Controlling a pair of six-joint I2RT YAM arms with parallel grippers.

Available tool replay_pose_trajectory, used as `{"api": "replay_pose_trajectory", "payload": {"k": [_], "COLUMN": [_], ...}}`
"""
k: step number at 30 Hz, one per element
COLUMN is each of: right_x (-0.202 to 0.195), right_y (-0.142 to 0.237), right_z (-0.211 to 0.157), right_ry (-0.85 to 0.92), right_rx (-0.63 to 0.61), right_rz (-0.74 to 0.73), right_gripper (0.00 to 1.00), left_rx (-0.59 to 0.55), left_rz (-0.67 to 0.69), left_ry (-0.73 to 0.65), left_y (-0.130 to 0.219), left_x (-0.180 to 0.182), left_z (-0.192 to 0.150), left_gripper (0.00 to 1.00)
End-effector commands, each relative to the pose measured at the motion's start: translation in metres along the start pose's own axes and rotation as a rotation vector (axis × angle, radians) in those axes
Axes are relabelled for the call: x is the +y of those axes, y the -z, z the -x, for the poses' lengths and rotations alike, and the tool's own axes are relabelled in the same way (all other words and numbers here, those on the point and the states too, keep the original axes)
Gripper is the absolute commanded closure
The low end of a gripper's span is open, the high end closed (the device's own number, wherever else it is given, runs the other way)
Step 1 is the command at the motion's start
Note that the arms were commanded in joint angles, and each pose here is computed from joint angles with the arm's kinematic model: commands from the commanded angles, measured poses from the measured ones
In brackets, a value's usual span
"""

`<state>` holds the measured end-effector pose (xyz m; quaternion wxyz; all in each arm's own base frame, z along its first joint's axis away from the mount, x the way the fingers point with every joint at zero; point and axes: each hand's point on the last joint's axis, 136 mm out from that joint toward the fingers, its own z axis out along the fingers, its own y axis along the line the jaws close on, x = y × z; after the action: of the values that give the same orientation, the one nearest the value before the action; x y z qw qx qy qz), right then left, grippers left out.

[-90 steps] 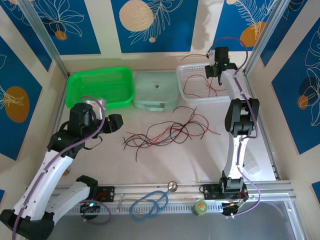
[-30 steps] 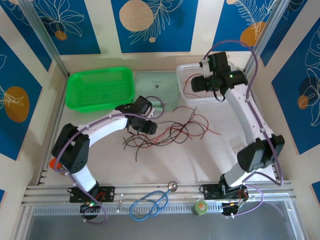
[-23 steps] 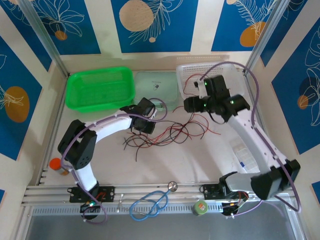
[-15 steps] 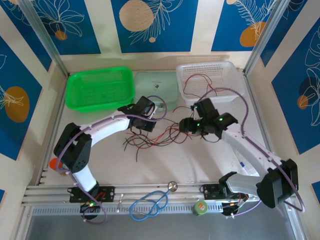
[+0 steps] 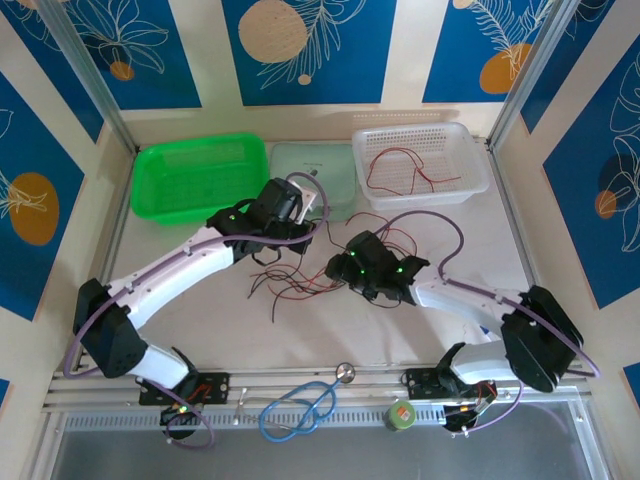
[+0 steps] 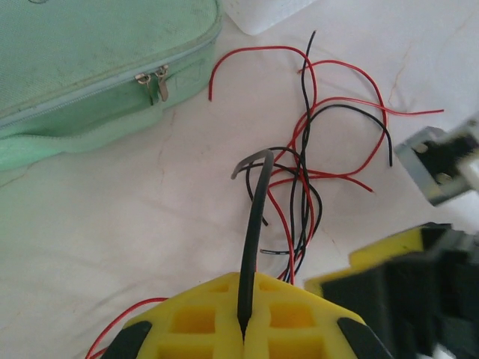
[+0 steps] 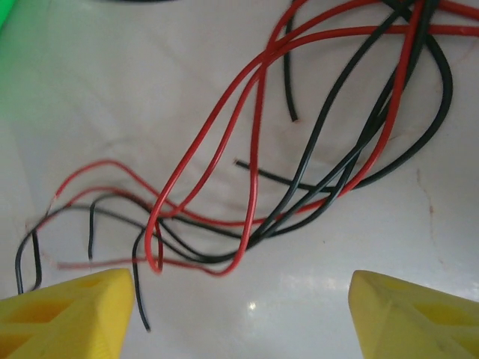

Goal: Untangle the cables

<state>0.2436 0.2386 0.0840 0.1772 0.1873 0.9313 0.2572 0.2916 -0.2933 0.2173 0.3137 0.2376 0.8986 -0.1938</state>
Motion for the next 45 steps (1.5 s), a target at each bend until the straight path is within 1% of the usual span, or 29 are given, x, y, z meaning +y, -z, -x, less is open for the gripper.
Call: {"api": "replay_pose_trajectory", "payload": {"k": [1,6,8,9,10,11,15,17,19,22,26,30,34,39,42,45], "right_x": [0.01,0.018,0.012,0.008,0.004,0.0,-0.02,-0.031,-0.043,-0.061,-0.081,-0.088,-0.094,-0.099,-0.096,-0.089], "right_y": [-0.014,-0.037,-0.048,-0.054,-0.058,-0.061,-0.057,-0.047,-0.036,-0.017,0.003,0.013,0.015,0.008,0.003,-0.002], "right_z": [0.02,0.033,0.032,0.03,0.028,0.025,0.019,0.018,0.015,0.01,0.005,0.005,0.005,0.003,0.004,0.005], "right_ry": [-0.162,-0.168,-0.18,-0.192,-0.206,-0.217,-0.232,-0.229,-0.224,-0.214,-0.182,-0.134,-0.116,-0.104,-0.095,-0.076], "right_rx": [-0.096,-0.112,-0.104,-0.097,-0.09,-0.085,-0.088,-0.099,-0.11,-0.134,-0.144,-0.135,-0.128,-0.111,-0.098,-0.085], "right_rz": [0.007,-0.072,-0.123,-0.142,-0.155,-0.167,-0.218,-0.252,-0.288,-0.326,-0.356,-0.347,-0.351,-0.365,-0.353,-0.336], "right_gripper": [0.23,0.24,0.28,0.31,0.35,0.41,0.77,0.89,0.96,0.99,1.0,1.0,1.0,1.0,1.0,1.0], "left_rx": [-0.016,-0.055,-0.075,-0.088,-0.097,-0.11,-0.166,-0.191,-0.213,-0.244,-0.289,-0.339,-0.404,-0.473,-0.506,-0.535], "left_rz": [0.002,-0.013,-0.016,-0.018,-0.017,-0.016,0.048,0.098,0.146,0.214,0.3,0.395,0.489,0.6,0.65,0.708], "left_ry": [0.008,-0.005,-0.008,-0.007,-0.009,-0.013,-0.031,-0.042,-0.051,-0.063,-0.09,-0.099,-0.074,-0.06,-0.047,-0.048], "left_y": [0.015,0.032,0.04,0.045,0.049,0.056,0.085,0.1,0.113,0.133,0.155,0.179,0.211,0.251,0.267,0.271], "left_x": [-0.005,-0.012,-0.013,-0.014,-0.014,-0.014,-0.004,0.003,0.01,0.019,0.031,0.046,0.066,0.091,0.108,0.128], "left_z": [0.004,0.014,0.019,0.022,0.024,0.027,0.04,0.048,0.056,0.067,0.084,0.103,0.123,0.146,0.156,0.169], "left_gripper": [1.0,1.0,1.0,1.0,1.0,1.0,1.0,1.0,1.0,1.0,1.0,1.0,1.0,1.0,1.0,1.0]}}
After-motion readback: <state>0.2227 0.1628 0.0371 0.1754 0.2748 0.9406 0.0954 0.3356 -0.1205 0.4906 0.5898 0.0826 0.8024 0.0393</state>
